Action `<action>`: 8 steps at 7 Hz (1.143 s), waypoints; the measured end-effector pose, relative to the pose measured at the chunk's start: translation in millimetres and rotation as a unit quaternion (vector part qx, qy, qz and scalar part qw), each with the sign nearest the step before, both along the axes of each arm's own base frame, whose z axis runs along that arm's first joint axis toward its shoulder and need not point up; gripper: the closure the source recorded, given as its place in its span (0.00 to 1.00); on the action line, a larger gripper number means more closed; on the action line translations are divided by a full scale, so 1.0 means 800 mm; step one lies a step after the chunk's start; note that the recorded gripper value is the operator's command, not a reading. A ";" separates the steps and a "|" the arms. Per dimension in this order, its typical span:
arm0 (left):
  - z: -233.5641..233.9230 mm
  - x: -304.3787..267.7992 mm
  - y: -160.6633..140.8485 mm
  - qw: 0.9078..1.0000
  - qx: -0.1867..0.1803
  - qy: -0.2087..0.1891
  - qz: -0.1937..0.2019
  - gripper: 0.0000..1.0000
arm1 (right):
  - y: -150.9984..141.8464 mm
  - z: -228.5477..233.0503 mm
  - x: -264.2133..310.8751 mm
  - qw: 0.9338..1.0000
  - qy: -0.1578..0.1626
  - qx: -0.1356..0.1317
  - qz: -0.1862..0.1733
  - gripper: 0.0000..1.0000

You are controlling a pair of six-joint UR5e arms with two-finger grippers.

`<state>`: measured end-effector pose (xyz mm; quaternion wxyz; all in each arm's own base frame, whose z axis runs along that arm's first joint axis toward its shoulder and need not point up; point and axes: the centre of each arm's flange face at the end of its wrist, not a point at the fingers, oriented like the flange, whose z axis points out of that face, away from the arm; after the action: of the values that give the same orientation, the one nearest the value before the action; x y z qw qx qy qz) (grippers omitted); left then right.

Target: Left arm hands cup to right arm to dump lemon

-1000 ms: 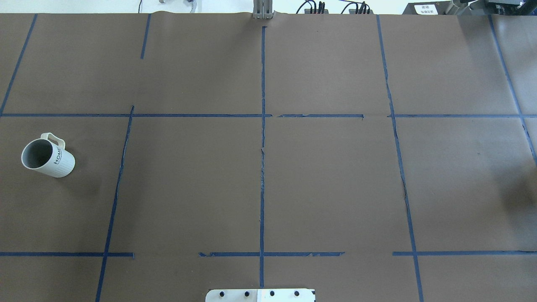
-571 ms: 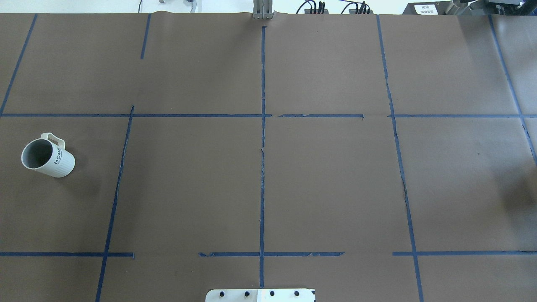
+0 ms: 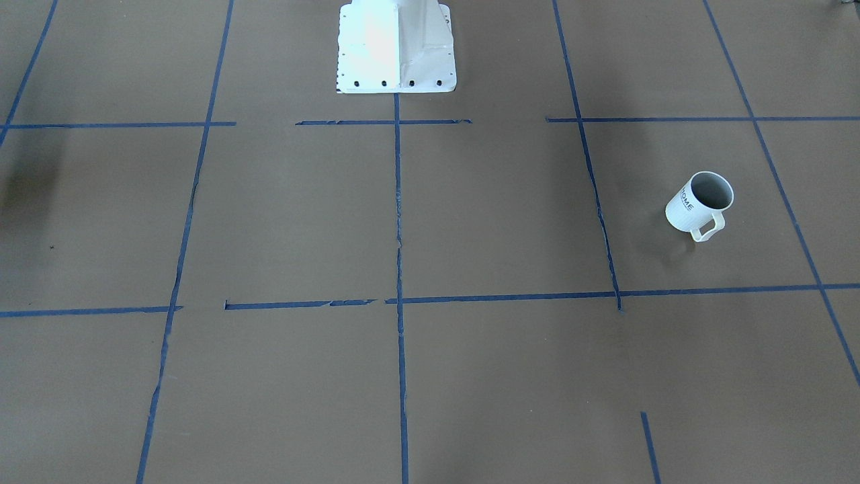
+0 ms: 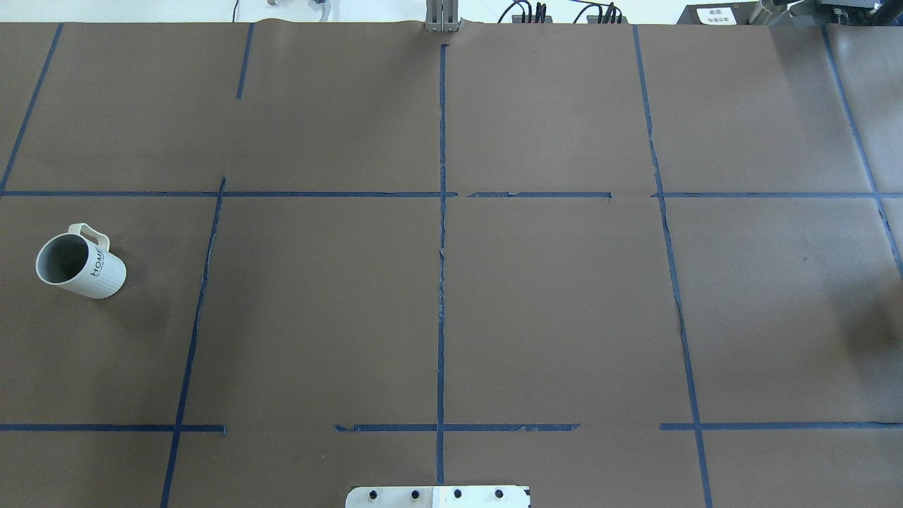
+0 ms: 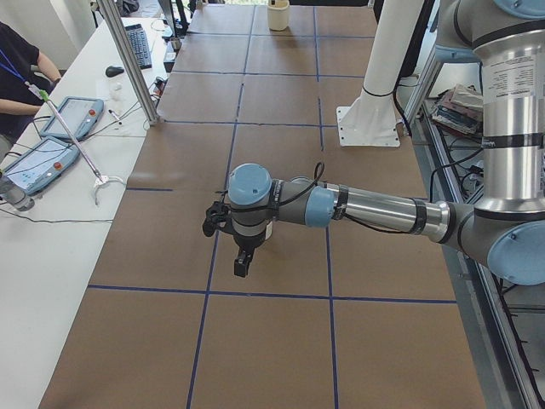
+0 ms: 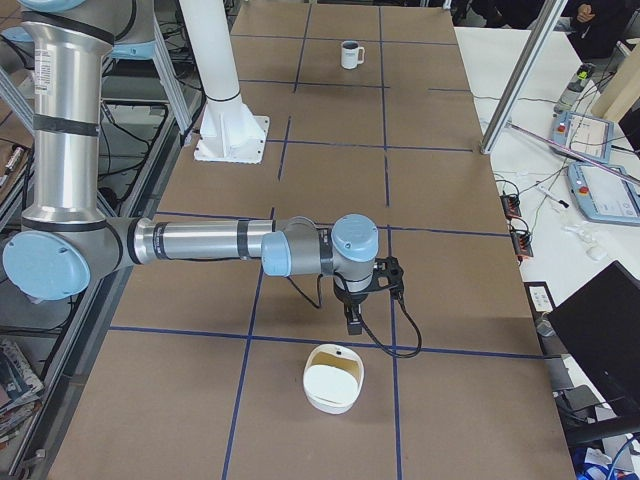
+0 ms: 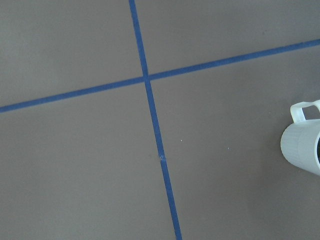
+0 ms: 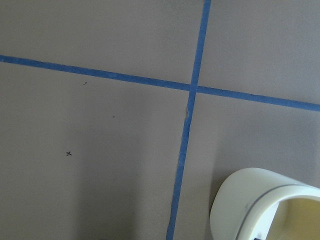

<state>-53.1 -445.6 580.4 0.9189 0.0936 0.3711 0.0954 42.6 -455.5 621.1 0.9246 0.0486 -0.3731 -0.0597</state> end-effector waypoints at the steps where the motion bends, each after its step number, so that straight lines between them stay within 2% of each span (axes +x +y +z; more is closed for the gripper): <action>1: 0.005 0.003 -0.002 1.000 0.013 0.002 0.003 0.00 | 0.000 0.000 0.000 1.000 0.000 0.000 0.000 0.00; 3: 0.011 0.047 0.004 1.000 0.007 0.013 -0.006 0.00 | -0.001 0.000 -0.001 1.000 0.000 -0.001 0.000 0.00; 5: 0.000 0.138 0.012 0.997 -0.034 0.040 -0.050 0.00 | -0.001 0.000 -0.002 1.000 -0.001 -0.001 0.000 0.00; 8: -0.013 0.255 0.016 0.992 -0.077 0.031 -0.091 0.00 | 0.000 0.001 -0.001 1.000 0.000 -0.001 -0.001 0.00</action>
<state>150.6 -432.6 570.1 0.9163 0.0589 0.3955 -0.0204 41.4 -455.7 621.8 0.9246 0.0472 -0.3733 -0.0600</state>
